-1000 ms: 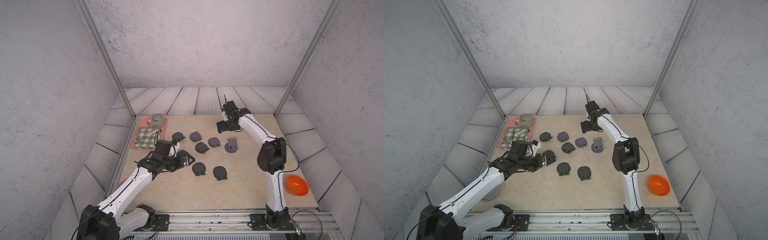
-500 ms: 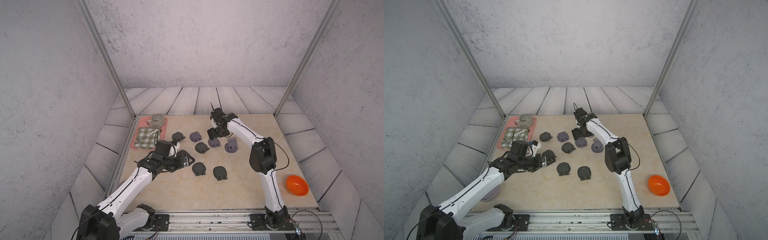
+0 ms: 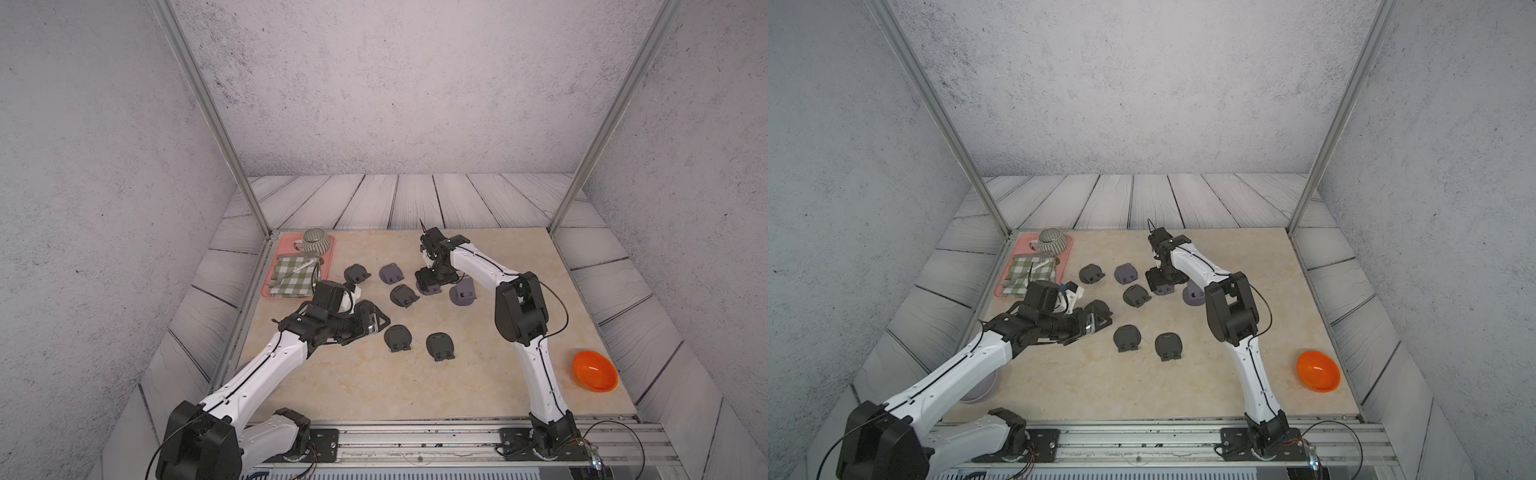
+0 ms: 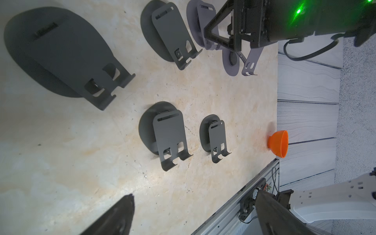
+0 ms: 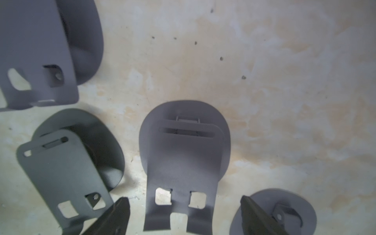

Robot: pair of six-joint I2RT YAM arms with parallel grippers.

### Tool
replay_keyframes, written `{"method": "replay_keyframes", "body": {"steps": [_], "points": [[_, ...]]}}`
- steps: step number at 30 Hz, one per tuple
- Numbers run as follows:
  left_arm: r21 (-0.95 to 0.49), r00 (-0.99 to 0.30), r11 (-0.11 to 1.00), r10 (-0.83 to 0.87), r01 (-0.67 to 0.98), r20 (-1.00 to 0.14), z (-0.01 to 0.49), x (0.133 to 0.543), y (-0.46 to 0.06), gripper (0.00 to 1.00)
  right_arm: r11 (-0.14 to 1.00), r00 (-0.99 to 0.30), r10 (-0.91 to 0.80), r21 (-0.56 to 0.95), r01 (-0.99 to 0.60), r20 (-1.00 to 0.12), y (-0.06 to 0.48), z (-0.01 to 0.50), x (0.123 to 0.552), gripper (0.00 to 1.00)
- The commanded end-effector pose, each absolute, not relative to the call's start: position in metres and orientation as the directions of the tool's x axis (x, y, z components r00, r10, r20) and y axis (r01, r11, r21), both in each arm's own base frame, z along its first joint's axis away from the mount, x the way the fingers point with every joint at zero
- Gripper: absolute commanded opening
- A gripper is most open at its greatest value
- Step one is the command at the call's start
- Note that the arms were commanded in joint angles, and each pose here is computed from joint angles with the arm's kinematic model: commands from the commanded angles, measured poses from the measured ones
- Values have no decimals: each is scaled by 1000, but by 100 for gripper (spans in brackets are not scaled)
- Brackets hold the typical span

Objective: Open the phone stand
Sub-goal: Pick up the phone stand at the center of the board.

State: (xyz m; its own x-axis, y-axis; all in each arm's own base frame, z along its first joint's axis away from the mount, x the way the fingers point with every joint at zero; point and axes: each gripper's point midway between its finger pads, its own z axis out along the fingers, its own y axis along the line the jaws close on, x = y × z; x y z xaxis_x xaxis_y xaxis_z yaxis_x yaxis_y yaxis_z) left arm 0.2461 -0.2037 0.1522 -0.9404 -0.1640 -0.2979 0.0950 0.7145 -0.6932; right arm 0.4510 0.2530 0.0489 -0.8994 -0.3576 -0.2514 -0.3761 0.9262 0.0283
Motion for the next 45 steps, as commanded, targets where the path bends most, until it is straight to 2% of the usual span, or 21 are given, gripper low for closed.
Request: {"method": "replay_keyframes", "body": {"steps": [1, 9, 17, 21, 33, 45], "points": [[-688, -940, 717, -148, 112, -307, 148, 247, -205, 98, 923, -907, -369, 31, -383, -205, 252, 33, 442, 87], [-689, -942, 716, -145, 112, -303, 144, 248, -206, 98, 921, -909, -380, 25, -389, -171, 250, 18, 436, 81], [-691, -942, 713, -141, 117, -305, 146, 250, -208, 98, 918, -907, -386, 23, -395, -169, 251, 15, 438, 61], [-691, -940, 712, -139, 123, -310, 148, 251, -208, 98, 918, -906, -385, 24, -395, -179, 253, 21, 440, 57], [-689, -930, 709, -136, 148, -340, 166, 262, -213, 98, 923, -895, -352, 54, -380, -275, 256, 80, 443, 55], [-693, -923, 703, -142, 160, -358, 179, 268, -216, 98, 906, -869, -345, 116, -406, -354, 272, 136, 418, 54]]}}
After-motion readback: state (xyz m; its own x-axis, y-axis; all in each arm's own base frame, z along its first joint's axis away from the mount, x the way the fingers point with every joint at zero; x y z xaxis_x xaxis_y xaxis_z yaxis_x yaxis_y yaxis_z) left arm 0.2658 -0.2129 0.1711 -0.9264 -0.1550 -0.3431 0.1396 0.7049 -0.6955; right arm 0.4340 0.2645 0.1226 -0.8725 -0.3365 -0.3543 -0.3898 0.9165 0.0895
